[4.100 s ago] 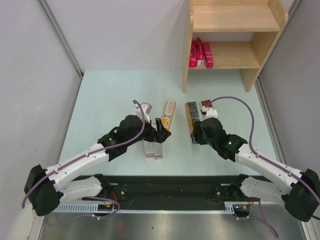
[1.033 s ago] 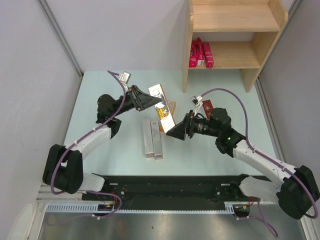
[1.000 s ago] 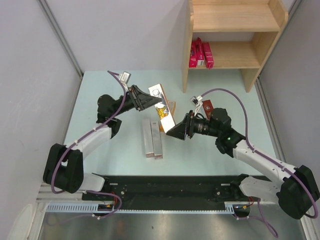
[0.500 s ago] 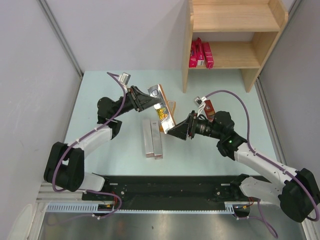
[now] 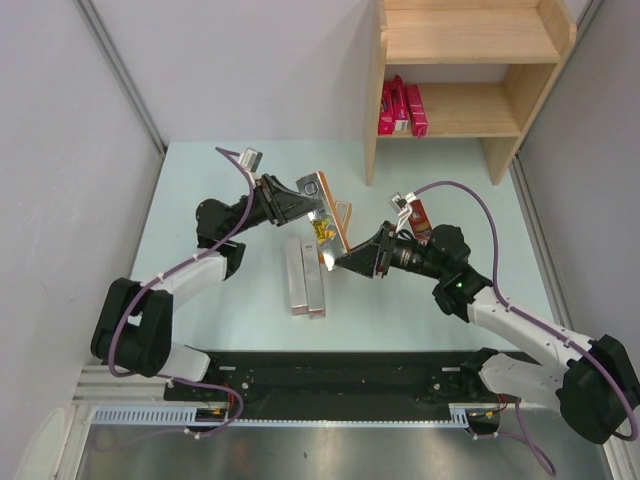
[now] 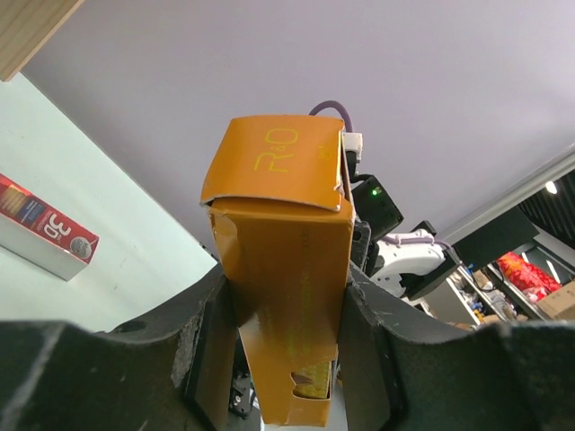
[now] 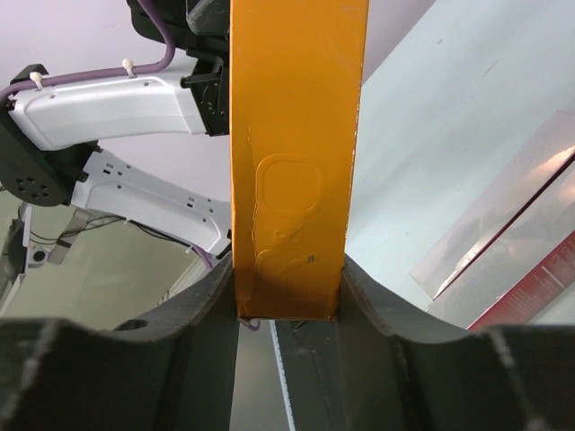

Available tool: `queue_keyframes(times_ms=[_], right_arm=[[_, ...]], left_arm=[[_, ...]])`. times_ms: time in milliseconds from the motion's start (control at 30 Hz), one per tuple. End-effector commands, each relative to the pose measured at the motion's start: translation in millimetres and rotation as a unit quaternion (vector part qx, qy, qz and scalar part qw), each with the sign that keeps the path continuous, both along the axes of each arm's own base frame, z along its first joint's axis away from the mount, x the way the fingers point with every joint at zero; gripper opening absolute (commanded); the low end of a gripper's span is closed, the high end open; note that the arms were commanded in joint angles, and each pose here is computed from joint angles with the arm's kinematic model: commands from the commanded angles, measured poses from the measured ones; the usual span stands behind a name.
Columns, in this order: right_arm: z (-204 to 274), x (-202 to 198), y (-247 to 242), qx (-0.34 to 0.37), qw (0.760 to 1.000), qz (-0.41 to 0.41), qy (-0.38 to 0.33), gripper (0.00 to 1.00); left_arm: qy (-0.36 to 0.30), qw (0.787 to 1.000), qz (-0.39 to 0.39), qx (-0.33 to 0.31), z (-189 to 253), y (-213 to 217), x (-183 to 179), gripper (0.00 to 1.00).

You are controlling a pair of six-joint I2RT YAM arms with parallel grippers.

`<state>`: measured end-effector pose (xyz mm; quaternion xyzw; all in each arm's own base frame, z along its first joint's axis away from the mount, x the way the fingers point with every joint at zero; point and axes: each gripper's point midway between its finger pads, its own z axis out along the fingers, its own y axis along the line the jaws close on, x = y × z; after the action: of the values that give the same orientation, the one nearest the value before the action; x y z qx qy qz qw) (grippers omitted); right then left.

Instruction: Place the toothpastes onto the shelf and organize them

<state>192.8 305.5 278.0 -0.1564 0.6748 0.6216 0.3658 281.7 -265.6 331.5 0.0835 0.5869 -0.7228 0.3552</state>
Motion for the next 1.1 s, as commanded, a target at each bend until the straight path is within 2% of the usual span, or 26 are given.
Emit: queue_keyframes(times_ms=[0,233,367,433,467,500,533,567,600,667,767,800,900,933,1067], right_arm=[[15.4,-5.0,1.4,0.02,0.999,0.009,-0.032,0.38],[19.4,4.1,-7.9,0.022,0.999,-0.013,-0.034,0.36],[19.5,14.9,-17.1,0.023,0.999,-0.031,-0.027,0.34],[18.8,19.4,-21.0,0.021,0.999,-0.041,-0.023,0.33],[17.7,21.1,-22.8,0.019,0.999,-0.044,-0.021,0.33],[17.7,24.6,-26.3,0.019,0.998,-0.05,-0.021,0.33],[16.9,25.6,-27.7,0.017,0.998,-0.052,-0.02,0.32],[15.7,26.8,-30.2,0.014,0.998,-0.057,-0.018,0.32],[15.2,32.6,-35.6,0.011,0.997,-0.068,-0.016,0.32],[11.0,35.9,-41.3,0.004,0.997,-0.078,-0.007,0.31],[4.6,44.1,-53.8,-0.007,0.995,-0.095,0.005,0.31],[3.7,45.3,-56.7,-0.009,0.995,-0.097,0.006,0.31],[-5.1,52.6,-68.9,-0.023,0.993,-0.114,0.017,0.31],[-9.0,55.7,-74.5,-0.029,0.992,-0.122,0.024,0.3],[-19.2,60.5,-88.8,-0.049,0.988,-0.14,0.033,0.3]], left_arm=[[-0.038,0.999,0.001,-0.02,16.9,2.3,-5.2,0.35],[-0.039,0.999,0.008,-0.008,13.6,2.4,-4.8,0.59],[-0.041,0.999,0.028,0.022,6.3,2.5,1.0,0.86],[-0.021,0.998,0.042,0.046,-3.2,2.8,6.2,0.94],[-0.044,0.995,0.062,0.058,-0.1,5.8,7.2,1.0],[-0.02,0.994,0.073,0.08,-10.0,7.0,11.5,1.0],[-0.019,0.992,0.086,0.093,-12.5,9.1,13.8,1.0],[-0.047,0.987,0.107,0.11,-8.6,13.4,12.8,1.0],[-0.018,0.982,0.131,0.135,-20.5,18.1,19.9,1.0],[-0.031,0.971,0.168,0.169,-27.1,27.4,24.7,1.0],[-0.01,0.943,0.233,0.237,-48.2,48.7,29.3,1.0],[-0.012,0.929,0.276,0.248,-44.1,61.3,34.7,1.0],[-0.019,0.904,0.312,0.293,-53.4,76.9,32.1,1.0],[-0.022,0.888,0.334,0.315,-58.4,85.2,34.7,1.0],[0.0,0.849,0.38,0.367,-80.4,111.0,34.1,1.0]])
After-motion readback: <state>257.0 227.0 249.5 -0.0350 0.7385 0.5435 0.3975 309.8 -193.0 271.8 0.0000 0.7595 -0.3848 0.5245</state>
